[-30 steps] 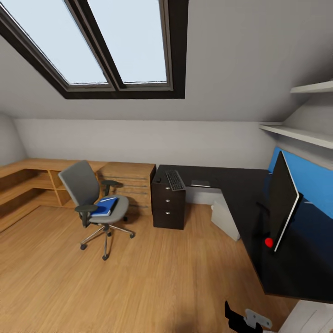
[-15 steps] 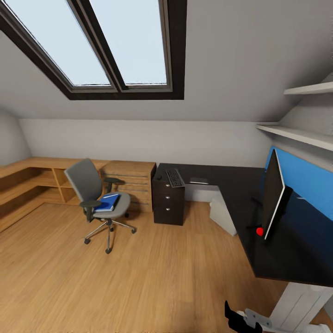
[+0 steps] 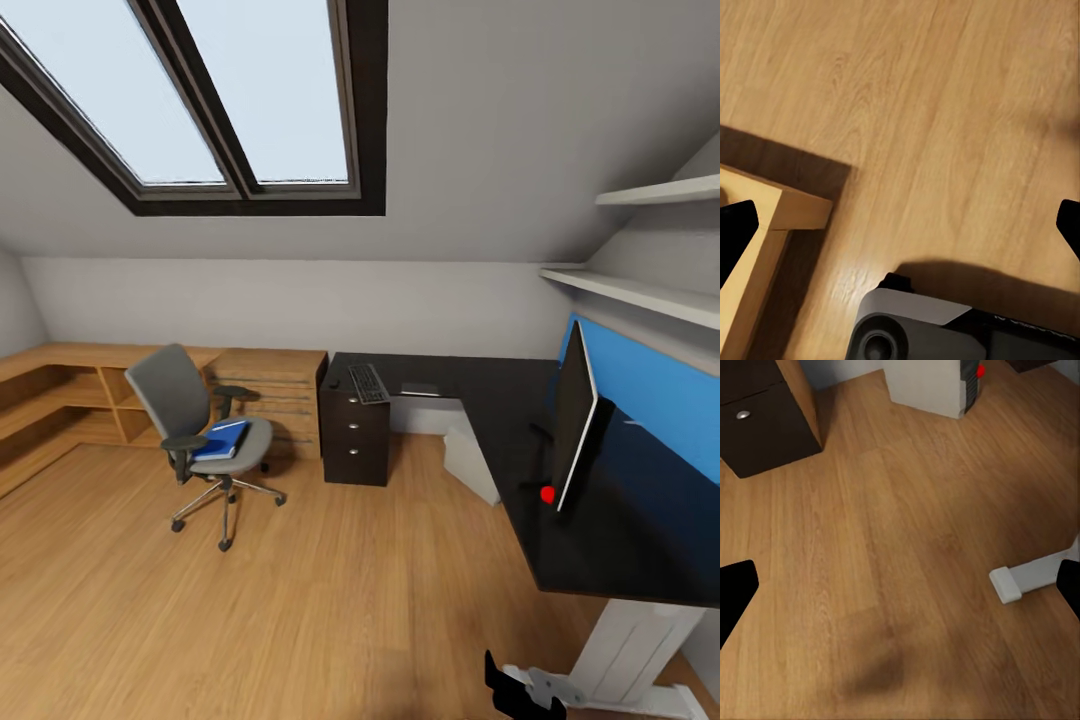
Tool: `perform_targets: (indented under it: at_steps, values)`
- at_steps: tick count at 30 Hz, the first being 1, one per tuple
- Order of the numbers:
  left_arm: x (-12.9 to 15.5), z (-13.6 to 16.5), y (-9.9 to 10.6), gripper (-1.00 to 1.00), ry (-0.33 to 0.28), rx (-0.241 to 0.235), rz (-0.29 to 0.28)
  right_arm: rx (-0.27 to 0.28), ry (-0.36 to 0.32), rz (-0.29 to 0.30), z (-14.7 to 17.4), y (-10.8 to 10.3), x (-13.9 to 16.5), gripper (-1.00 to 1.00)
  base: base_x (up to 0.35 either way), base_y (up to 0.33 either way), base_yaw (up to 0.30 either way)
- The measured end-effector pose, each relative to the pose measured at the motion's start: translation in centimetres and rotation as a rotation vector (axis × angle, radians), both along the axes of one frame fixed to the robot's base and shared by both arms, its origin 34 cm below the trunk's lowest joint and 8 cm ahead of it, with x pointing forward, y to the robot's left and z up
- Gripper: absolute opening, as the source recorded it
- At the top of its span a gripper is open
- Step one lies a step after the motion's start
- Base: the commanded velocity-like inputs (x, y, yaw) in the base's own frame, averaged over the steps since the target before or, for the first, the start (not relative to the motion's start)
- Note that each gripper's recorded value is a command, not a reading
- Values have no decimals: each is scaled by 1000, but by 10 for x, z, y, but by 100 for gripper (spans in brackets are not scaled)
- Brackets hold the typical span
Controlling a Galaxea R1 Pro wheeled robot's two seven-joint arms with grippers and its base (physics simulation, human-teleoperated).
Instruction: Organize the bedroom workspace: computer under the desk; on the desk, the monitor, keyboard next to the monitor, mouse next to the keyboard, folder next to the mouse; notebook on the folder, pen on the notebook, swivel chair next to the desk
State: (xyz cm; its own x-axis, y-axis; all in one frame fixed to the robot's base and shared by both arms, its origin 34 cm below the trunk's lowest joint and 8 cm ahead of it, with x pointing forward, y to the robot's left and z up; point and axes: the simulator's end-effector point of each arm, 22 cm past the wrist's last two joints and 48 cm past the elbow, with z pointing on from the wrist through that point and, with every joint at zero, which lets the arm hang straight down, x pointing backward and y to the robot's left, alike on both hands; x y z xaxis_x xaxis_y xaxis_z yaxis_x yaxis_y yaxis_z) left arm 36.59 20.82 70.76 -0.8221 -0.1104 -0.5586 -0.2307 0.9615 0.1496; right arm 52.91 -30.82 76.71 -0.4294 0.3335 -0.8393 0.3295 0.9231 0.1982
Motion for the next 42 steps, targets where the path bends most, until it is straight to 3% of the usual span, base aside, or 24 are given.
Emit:
perform_targets:
  at_steps: [10,35,42]
  values:
    - [-6,-4,5,100,15,11,2,0,-1,-1,0,-1,0,100,0,0,-40]
    - [-7,-5,7,100,17,14,1,-3,-1,-4,1,-4,0,100,0,0,-260]
    - [-7,-5,7,100,17,15,1,-6,-5,-7,2,-5,1,100,0,0,-120]
